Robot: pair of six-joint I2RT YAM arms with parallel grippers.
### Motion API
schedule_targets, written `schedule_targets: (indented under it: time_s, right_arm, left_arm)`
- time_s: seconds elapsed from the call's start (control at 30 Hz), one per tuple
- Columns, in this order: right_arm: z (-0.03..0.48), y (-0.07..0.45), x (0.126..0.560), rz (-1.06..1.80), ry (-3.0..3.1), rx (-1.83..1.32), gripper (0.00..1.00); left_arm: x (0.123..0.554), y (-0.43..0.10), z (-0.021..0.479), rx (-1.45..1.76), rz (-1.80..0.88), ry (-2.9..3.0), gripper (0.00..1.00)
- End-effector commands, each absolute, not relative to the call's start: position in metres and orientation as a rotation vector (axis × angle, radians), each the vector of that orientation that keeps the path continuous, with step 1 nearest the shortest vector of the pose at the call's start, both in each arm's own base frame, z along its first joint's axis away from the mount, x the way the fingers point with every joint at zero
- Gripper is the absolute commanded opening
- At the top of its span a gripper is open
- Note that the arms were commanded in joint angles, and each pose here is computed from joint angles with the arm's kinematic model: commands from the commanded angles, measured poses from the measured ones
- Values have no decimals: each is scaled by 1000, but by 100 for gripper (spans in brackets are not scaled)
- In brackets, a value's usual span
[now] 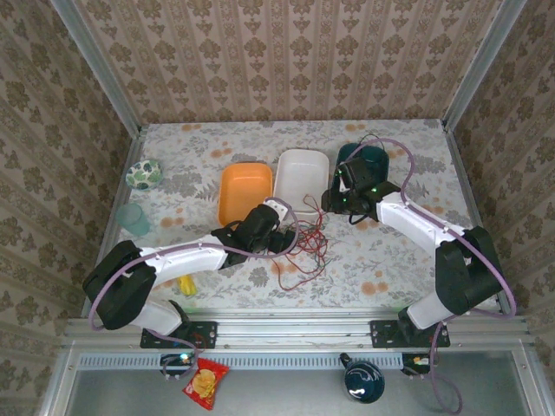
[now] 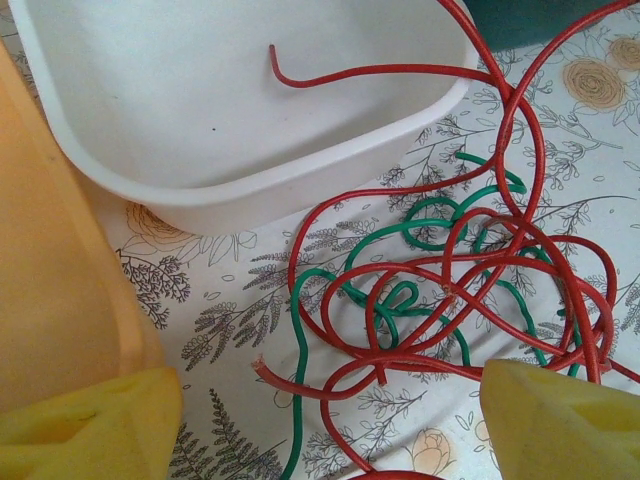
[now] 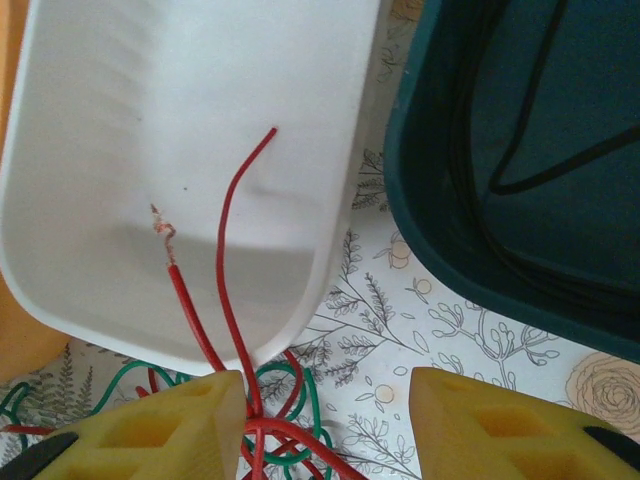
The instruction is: Untangle the cables
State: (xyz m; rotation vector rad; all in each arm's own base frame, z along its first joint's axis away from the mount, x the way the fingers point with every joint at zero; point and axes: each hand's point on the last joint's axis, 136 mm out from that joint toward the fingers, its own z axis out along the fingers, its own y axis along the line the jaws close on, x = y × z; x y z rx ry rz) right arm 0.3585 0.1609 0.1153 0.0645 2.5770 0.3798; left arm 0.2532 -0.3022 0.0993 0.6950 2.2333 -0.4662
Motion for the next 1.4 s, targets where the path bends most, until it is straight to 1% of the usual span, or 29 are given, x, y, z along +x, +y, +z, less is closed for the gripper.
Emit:
schedule_targets:
  time_s: [0.0, 0.13, 0.33, 0.43, 0.57, 0.73, 1.0, 1.27, 1.37]
  right_arm:
    - [96, 163, 351, 407, 2640, 91, 46]
    - [92, 172, 350, 480, 2656, 98, 43]
    - [92, 176, 339, 535, 2673, 98, 34]
    - [93, 176, 333, 561, 2675, 88, 24]
    - [97, 176, 325, 578, 2683, 67, 0]
    - [124, 174, 322, 598, 2591, 17, 0]
    - [230, 177, 321, 666, 2285, -143, 0]
    - [342, 169, 318, 691, 1999, -154, 0]
    - [375, 167, 313, 715, 1908, -157, 0]
  left_arm:
    - [258, -308, 111, 704, -460, 2196, 79]
    - [258, -307, 113, 710, -454, 2192, 79]
    - [259, -308, 112, 719, -445, 2191, 79]
    - [259, -311, 113, 728, -452, 2190, 79]
    - [261, -313, 113, 738, -453, 2187, 79]
    - [260, -315, 114, 749, -457, 2184, 79]
    - [256, -320, 110, 787, -472, 2180, 79]
    - [252, -325, 102, 824, -467, 2188, 78]
    - [251, -325, 97, 830, -461, 2196, 78]
